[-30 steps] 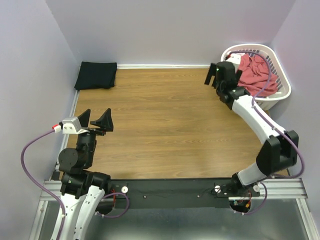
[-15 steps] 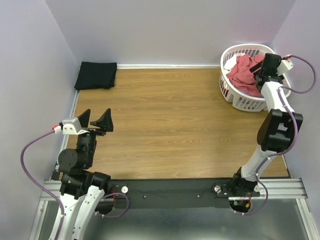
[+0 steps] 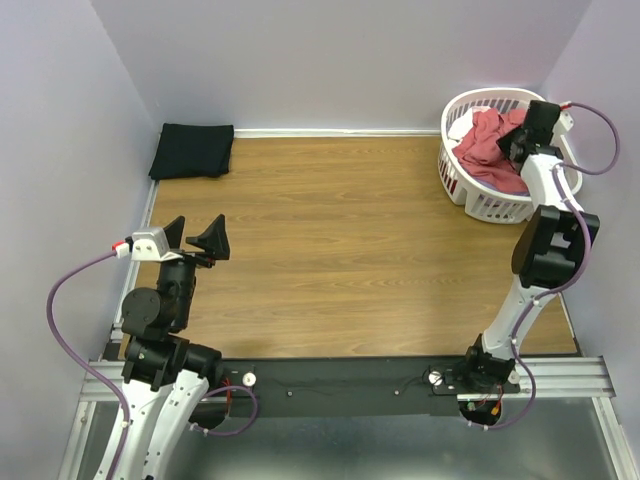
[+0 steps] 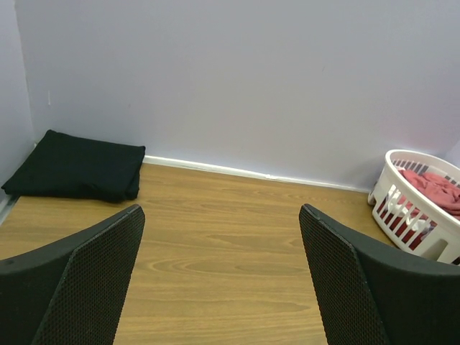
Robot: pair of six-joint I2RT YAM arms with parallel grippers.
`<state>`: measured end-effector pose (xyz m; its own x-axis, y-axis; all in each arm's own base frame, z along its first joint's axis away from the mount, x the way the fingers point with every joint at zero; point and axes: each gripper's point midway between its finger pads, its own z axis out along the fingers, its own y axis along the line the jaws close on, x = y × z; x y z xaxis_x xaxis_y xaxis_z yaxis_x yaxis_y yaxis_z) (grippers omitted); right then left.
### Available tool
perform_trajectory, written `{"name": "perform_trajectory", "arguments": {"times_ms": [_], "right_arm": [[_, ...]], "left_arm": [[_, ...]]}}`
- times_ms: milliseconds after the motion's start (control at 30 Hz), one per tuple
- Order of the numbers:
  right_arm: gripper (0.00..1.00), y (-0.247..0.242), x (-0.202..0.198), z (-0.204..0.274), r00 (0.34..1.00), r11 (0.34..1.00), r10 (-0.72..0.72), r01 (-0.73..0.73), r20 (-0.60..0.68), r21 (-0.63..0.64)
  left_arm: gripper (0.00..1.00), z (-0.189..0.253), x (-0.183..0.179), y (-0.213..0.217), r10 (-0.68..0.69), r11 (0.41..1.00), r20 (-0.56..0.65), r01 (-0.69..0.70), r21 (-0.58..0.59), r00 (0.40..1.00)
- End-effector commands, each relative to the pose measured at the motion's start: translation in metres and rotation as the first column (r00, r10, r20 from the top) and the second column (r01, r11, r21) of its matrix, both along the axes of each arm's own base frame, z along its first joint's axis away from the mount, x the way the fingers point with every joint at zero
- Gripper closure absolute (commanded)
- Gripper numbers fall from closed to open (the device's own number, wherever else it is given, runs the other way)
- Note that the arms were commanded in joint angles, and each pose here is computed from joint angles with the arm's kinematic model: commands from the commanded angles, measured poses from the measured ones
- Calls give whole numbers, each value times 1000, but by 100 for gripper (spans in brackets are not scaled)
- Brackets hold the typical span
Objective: Fold and stack the t-shirts
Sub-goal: Grab the tshirt from the pile, then move the tshirt to the center of the board
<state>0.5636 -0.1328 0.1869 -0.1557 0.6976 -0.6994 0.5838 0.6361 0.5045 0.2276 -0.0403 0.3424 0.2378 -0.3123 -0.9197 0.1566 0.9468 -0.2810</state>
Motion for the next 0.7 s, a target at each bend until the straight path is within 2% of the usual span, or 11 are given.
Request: {"name": "perform_trajectory", "arguments": {"times_ms": [0, 67, 167, 267, 367, 433, 500, 533, 567, 667], "right_arm": [[99, 31, 0, 97, 975, 985, 157, -142, 160, -103], [99, 52, -11, 151, 944, 963, 234, -192, 234, -188], [99, 93, -24, 205, 881, 915, 368, -285, 298, -286], [100, 151, -49, 267, 753, 838, 534, -407, 386, -364], [100, 222, -80, 315, 565, 724, 689, -553, 454, -412], [100, 266, -99, 329, 414, 610, 781, -663, 467, -433], [100, 320, -134, 353, 213, 461, 846, -755, 489, -467], [100, 334, -146, 361, 152, 415, 856, -772, 494, -482], [99, 360, -168, 372, 45, 331, 866, -797, 497, -504], [99, 386, -198, 380, -68, 238, 860, -824, 506, -515]], "left_arm": [[4, 3, 1, 3, 17, 1000, 13, -18, 5, 1000], [5, 3, 0, 2, 11, 1000, 16, -11, 5, 1000], [5, 5, -2, 3, 14, 1000, 23, -14, 2, 1000], [5, 5, -2, 6, 32, 999, 21, -31, -10, 999], [5, 4, -2, 8, 42, 999, 12, -41, -16, 999], [5, 3, -2, 8, 43, 999, 6, -43, -17, 999], [6, 1, -1, 10, 50, 999, -2, -50, -22, 999], [6, 1, -1, 9, 48, 999, -5, -48, -21, 999], [6, 0, -1, 10, 50, 998, -10, -51, -24, 999], [6, -2, 0, 11, 57, 998, -21, -58, -24, 998]]}}
